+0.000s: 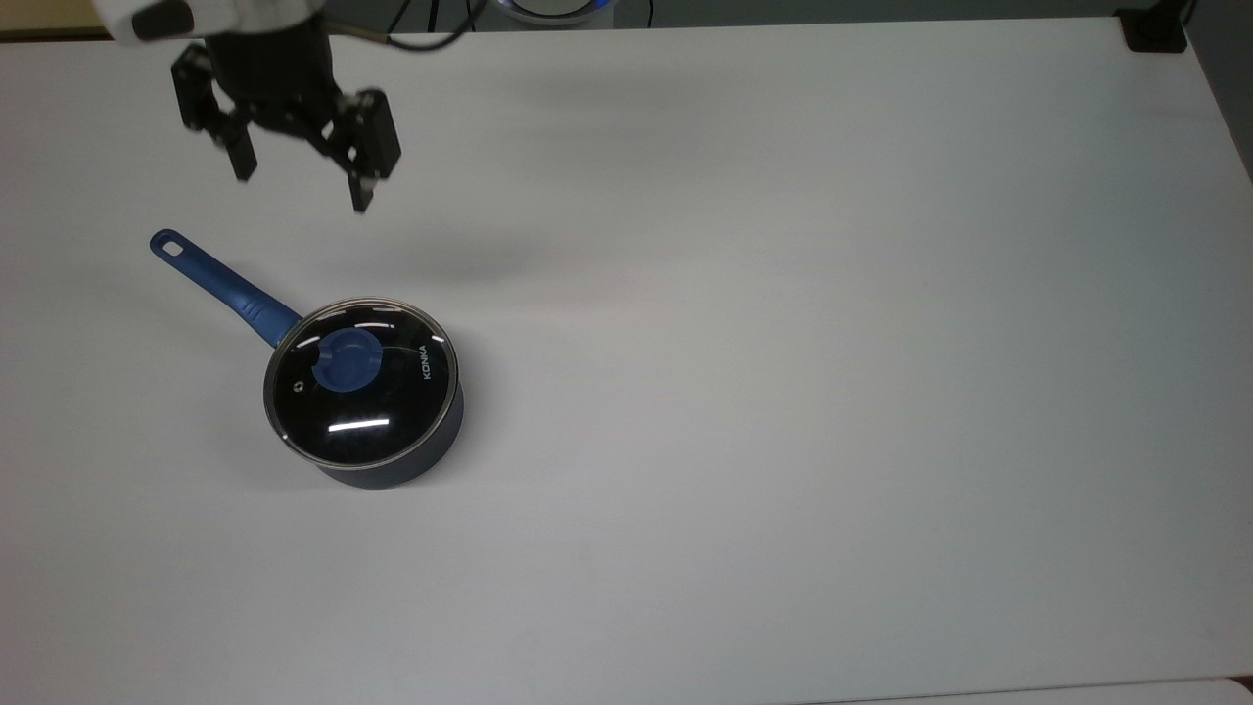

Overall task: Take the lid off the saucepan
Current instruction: 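Move the open gripper over the saucepan and lower onto the blue lid knob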

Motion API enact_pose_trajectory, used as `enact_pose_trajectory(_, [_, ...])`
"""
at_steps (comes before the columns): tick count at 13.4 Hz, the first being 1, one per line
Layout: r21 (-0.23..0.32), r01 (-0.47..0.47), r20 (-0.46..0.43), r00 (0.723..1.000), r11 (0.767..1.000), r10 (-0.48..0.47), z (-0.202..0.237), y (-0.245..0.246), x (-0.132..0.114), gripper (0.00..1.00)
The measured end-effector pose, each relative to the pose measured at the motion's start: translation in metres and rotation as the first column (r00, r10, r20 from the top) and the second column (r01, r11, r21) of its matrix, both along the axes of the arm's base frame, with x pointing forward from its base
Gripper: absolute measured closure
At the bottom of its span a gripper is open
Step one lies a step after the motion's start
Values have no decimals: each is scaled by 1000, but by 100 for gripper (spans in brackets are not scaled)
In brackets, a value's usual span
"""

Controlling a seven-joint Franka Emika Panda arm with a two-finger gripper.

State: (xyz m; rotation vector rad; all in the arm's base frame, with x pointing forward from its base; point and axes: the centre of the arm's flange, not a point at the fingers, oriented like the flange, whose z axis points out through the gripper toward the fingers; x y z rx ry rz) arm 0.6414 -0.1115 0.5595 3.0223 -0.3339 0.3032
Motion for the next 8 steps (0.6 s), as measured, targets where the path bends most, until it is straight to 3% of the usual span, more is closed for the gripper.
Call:
enact_pose_trajectory(4, [-1, 21, 11, 1000, 1000, -21, -50, 6, 28, 0])
enact_pose_trajectory(6, [14, 110, 63, 992, 994, -110, -65, 6, 40, 0])
enact_pose_trajectory(8, [48, 240, 92, 966, 970, -243, -73, 4, 46, 0])
